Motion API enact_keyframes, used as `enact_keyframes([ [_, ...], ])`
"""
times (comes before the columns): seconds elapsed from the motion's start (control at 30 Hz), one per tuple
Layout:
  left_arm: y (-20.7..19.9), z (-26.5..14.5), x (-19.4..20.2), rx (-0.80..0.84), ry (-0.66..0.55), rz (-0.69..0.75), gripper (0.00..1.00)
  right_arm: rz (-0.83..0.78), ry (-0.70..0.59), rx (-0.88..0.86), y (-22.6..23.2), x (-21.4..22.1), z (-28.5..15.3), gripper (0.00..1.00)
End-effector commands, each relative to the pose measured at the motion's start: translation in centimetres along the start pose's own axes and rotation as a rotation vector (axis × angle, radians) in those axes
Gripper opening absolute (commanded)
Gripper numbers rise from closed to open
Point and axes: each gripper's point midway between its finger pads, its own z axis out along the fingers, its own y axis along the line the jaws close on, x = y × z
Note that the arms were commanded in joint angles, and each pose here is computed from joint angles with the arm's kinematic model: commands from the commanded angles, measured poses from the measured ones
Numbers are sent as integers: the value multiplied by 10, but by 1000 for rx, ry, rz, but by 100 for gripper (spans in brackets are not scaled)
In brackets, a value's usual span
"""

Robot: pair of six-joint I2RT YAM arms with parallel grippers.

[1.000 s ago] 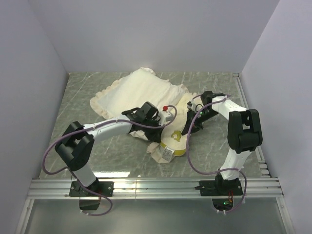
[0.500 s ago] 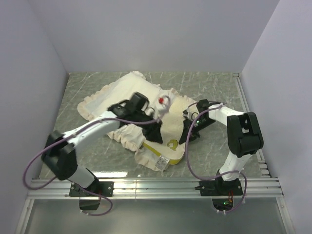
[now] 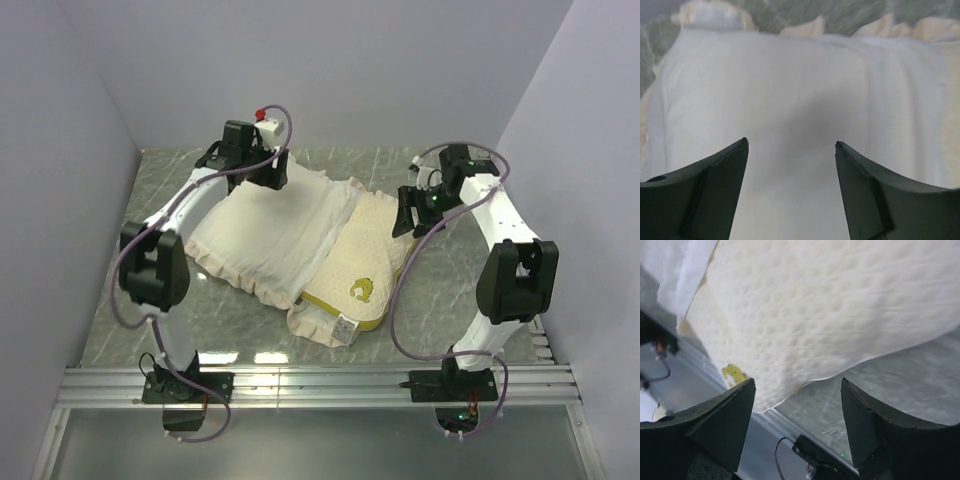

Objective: Put the pillow into the pillowcase

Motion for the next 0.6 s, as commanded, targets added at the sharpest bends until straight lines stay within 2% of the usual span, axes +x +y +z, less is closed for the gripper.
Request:
enact_keyframes([
  [0.0,35,26,-26,-92,-72,5,76,82,-99,166,-43,-30,-5,77],
  [0.07,33,53,-24,-49,-72,-6,76,117,-132,189,-59,-46,5,77],
  [0.13,24,62,-42,4,-121,-33,75,148,-196,184,-67,-65,16,77],
  [0.17,16,72,-44,46,-139,-65,76,163,-188,167,-70,-67,26,77],
  [0.37,-49,87,-51,173,-184,-7,80,243,-143,-13,-57,-61,65,75],
  [0.43,-70,100,-39,201,-147,-7,79,269,-133,-52,-53,-58,71,64],
  [0.47,-76,105,-34,202,-133,-20,79,275,-131,-57,-54,-57,73,56],
  [0.5,-83,110,-33,191,-130,-24,79,276,-132,-57,-54,-57,73,43],
  [0.57,-87,124,-28,179,-122,-55,79,268,-144,-49,-54,-56,72,31],
])
